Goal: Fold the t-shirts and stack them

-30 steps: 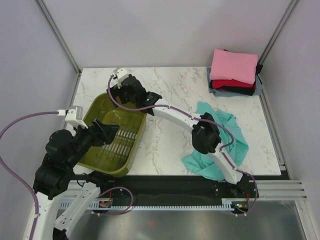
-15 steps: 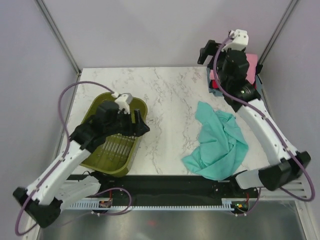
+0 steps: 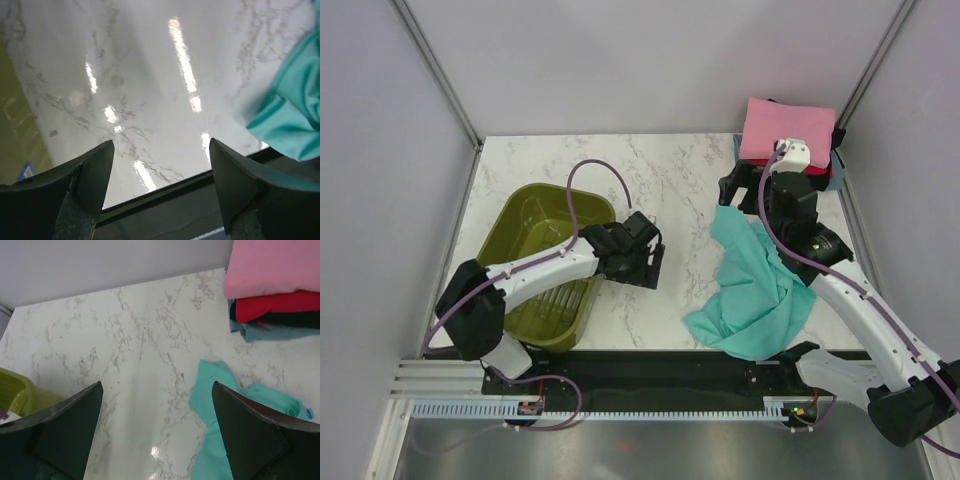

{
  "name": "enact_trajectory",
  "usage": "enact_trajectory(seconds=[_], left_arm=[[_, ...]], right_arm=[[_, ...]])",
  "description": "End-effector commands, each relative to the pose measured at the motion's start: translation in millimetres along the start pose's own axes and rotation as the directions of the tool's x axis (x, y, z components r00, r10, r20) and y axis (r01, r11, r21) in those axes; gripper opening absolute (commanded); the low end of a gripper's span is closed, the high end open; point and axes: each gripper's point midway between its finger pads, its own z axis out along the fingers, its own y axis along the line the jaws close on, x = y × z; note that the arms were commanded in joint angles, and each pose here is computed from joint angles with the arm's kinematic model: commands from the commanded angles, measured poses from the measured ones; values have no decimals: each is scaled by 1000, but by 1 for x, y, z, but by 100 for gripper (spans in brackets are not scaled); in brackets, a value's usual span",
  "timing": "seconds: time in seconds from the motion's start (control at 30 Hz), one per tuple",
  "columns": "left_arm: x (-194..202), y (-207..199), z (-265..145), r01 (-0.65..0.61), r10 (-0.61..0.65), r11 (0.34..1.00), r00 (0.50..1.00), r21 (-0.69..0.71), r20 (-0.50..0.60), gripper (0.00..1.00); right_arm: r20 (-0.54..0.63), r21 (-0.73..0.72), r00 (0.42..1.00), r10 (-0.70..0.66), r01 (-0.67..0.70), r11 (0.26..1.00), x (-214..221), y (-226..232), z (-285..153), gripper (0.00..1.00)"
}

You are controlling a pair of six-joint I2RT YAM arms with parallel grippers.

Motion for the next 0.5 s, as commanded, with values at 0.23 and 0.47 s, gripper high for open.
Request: enact_trajectory(seconds=[0.23,0.47], left_arm=[[-22,141,-6,324,-313,921,946,-216,86,85],[-10,205,-38,389,-366,881,921,-270,133,86]], right_arm=[[-77,-48,997,12,-16,999,26,5,-2,98],[-110,-21,994,4,-6,1000,44,-6,-3,98]])
